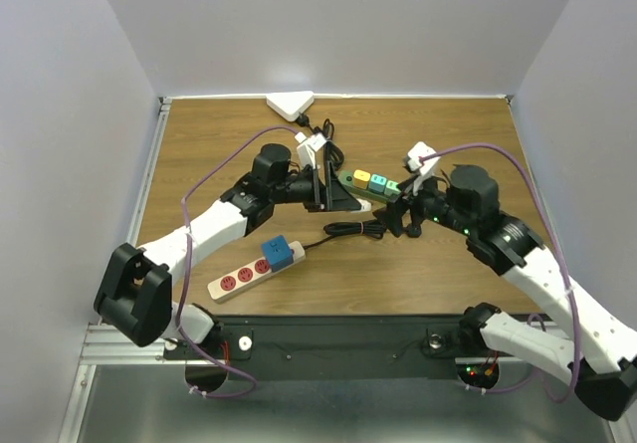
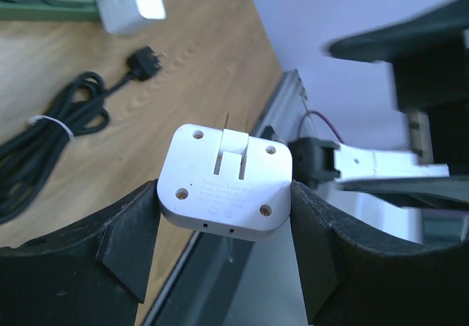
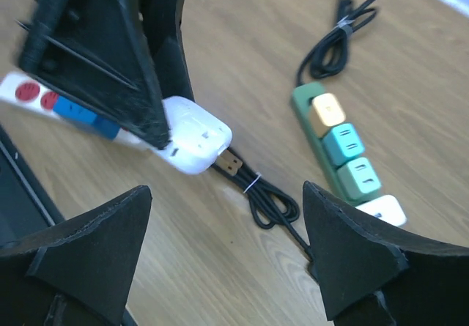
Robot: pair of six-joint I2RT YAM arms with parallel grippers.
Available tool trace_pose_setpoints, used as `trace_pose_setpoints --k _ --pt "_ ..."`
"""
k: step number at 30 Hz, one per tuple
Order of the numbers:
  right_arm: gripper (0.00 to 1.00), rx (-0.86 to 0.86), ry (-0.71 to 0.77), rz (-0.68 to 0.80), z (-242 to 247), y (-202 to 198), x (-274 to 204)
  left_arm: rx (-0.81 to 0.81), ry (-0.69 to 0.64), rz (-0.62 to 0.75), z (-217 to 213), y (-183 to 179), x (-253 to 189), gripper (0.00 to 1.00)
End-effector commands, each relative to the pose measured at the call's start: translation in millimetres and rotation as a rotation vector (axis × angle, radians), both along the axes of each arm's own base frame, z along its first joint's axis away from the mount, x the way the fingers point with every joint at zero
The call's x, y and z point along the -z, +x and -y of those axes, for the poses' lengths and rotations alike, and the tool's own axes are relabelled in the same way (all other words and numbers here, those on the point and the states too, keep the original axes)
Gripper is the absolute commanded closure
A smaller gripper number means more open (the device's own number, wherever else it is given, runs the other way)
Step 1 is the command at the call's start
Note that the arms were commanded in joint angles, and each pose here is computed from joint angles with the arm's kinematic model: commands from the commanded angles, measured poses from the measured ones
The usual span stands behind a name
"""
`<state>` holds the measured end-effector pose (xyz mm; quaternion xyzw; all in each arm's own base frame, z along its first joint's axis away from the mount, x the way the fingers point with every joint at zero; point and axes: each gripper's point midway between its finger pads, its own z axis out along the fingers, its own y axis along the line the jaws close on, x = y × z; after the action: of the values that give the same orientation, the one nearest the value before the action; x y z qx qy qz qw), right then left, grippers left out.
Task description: Insert the plug
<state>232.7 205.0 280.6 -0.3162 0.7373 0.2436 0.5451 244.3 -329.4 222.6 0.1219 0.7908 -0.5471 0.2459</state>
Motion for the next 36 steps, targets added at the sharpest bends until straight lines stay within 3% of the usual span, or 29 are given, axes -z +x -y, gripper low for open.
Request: trace_pose_setpoints --k 1,23,36 --pt "0.12 -0.165 -0.024 0.037 -25 1 -5 0.135 -0.092 0.028 -3 -35 -43 1.00" --pt "0.17 -0.355 0.071 0.105 -54 -17 -34 0.252 -0.124 -0.080 -7 -65 -43 1.00" --pt "0.33 -0.462 0.109 0.101 -73 -29 -37 0.322 -0.130 -0.105 -1 -76 -44 1.00"
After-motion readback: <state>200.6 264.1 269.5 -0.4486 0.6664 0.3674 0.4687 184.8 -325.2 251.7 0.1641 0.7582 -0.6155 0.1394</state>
